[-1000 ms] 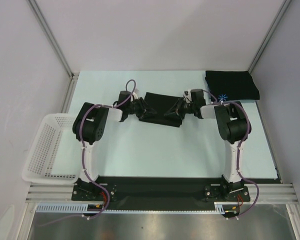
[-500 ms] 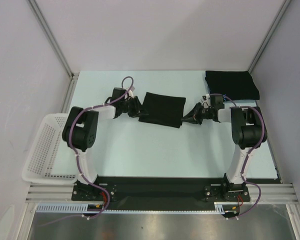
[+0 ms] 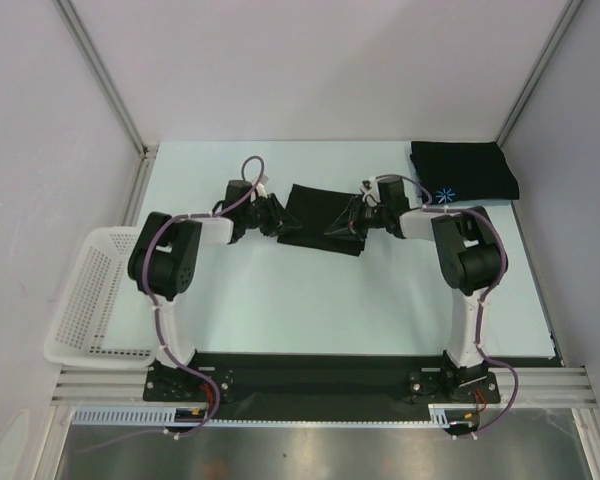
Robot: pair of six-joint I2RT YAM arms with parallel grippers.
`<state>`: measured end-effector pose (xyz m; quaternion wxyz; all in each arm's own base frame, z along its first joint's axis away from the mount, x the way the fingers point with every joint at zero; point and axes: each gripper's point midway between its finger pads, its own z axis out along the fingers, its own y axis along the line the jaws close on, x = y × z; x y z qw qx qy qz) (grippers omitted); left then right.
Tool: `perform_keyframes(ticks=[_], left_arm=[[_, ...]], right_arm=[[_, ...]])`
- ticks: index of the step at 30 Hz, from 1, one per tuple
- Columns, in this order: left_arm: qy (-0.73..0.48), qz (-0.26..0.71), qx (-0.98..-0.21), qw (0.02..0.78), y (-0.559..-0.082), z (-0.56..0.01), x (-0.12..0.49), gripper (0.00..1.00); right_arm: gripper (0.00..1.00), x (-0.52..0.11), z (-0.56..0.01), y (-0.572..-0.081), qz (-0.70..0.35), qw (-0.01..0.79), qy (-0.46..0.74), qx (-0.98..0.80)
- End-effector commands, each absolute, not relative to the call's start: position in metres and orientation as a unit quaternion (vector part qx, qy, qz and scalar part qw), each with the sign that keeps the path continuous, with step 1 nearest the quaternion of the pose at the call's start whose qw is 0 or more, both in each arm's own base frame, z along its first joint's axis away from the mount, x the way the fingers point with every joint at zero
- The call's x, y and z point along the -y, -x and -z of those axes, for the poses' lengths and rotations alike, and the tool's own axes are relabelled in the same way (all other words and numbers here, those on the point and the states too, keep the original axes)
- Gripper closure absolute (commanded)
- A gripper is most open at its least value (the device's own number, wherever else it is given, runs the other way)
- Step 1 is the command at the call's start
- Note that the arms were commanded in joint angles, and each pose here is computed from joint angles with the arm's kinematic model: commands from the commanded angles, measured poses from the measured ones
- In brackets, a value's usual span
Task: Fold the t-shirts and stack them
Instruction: Fold the tshirt
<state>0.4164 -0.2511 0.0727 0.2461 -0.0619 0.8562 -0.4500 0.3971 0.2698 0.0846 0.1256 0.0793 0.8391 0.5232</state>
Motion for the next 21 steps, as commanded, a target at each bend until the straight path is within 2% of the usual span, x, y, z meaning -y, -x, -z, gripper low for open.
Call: perform_keyframes(ticks=[1,6,11,17,18,21], left_arm=[[0.078,0.479,-0.844,0.230,-0.417,-0.056,0.261,0.70],[0.091,0.439,-0.866,0.222,-0.412,-0.026,0.243,0.71],[0.076,0.390,-0.893,0.212,-0.396,-0.010,0.218,0.71],[0.035,0.368,-0.897,0.241,-0.386,-0.053,0.209,0.67],[0.033,0.368,-0.896,0.246,-0.386,-0.060,0.209,0.66],[0.045,0.358,-0.895,0.264,-0.379,-0.089,0.203,0.66]], right_arm=[[0.80,-0.287,-0.065,-0.400,-0.534,0.107,-0.091,-0.834],[0.81,-0.275,-0.029,-0.376,-0.518,0.077,-0.096,-0.847],[0.81,-0.224,-0.021,-0.357,-0.500,0.085,-0.135,-0.851],[0.80,-0.174,-0.038,-0.344,-0.472,0.107,-0.131,-0.865],[0.80,-0.169,-0.039,-0.335,-0.464,0.090,-0.144,-0.869],[0.77,-0.150,-0.055,-0.330,-0.427,0.111,-0.147,-0.885]])
